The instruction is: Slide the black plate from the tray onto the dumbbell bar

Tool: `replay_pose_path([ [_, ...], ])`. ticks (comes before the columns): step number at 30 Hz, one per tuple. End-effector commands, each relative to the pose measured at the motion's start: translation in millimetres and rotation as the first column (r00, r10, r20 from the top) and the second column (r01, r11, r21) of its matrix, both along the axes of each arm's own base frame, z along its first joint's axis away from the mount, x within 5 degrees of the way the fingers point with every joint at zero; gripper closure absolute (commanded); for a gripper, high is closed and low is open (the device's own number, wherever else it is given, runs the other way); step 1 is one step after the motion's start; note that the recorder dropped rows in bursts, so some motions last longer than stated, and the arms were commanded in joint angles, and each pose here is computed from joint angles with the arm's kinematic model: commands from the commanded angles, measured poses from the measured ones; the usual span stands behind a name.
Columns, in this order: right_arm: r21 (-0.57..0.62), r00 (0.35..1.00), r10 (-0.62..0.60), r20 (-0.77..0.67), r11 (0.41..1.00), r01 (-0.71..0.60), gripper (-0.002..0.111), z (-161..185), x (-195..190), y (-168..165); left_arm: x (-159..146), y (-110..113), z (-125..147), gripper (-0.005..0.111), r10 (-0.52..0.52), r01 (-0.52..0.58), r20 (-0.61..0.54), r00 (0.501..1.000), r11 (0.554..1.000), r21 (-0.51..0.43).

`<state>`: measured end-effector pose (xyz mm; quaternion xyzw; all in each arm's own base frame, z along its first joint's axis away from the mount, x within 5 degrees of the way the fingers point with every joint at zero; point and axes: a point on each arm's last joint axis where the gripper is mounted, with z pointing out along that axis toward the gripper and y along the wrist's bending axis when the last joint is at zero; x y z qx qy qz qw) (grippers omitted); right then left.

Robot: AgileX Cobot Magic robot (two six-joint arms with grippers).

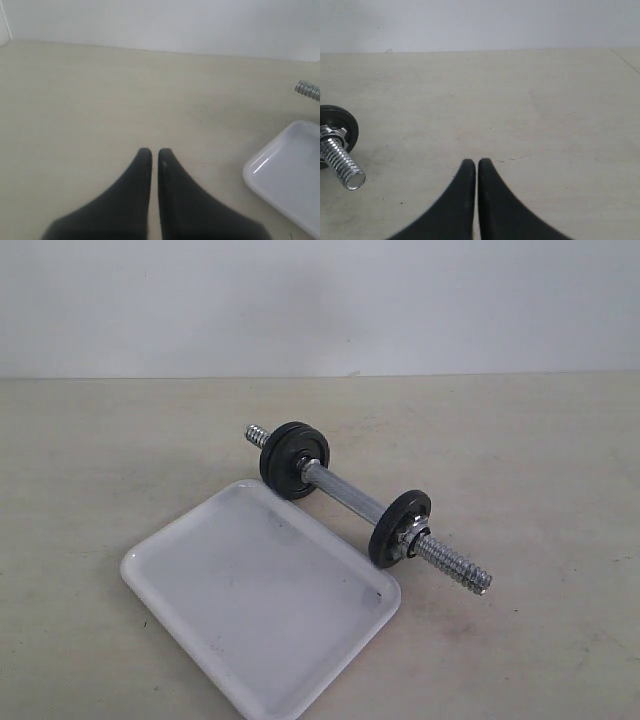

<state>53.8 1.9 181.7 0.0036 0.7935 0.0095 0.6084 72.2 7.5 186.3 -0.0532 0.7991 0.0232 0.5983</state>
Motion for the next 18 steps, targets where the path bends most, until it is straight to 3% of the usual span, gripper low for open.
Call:
replay_pose_path([
  [1,0.002,1.0,-0.004,0.011,1.0,0.004,0.108,0.9,-0.2,-0.2,-0.1,0.4,-1.7,0.102,0.007,-0.007,-0.008,1.0,1.0,-0.009],
  [11,0.002,1.0,-0.004,0.011,1.0,0.004,0.108,0.9,-0.2,-0.2,2.0,1.0,6.9,0.102,0.017,-0.015,0.091,0.996,1.0,-0.017],
  [18,0.002,1.0,-0.004,0.011,1.0,0.004,0.108,0.9,-0.2,-0.2,0.8,0.5,1.8,0.102,0.013,-0.013,0.034,0.999,1.0,-0.024],
])
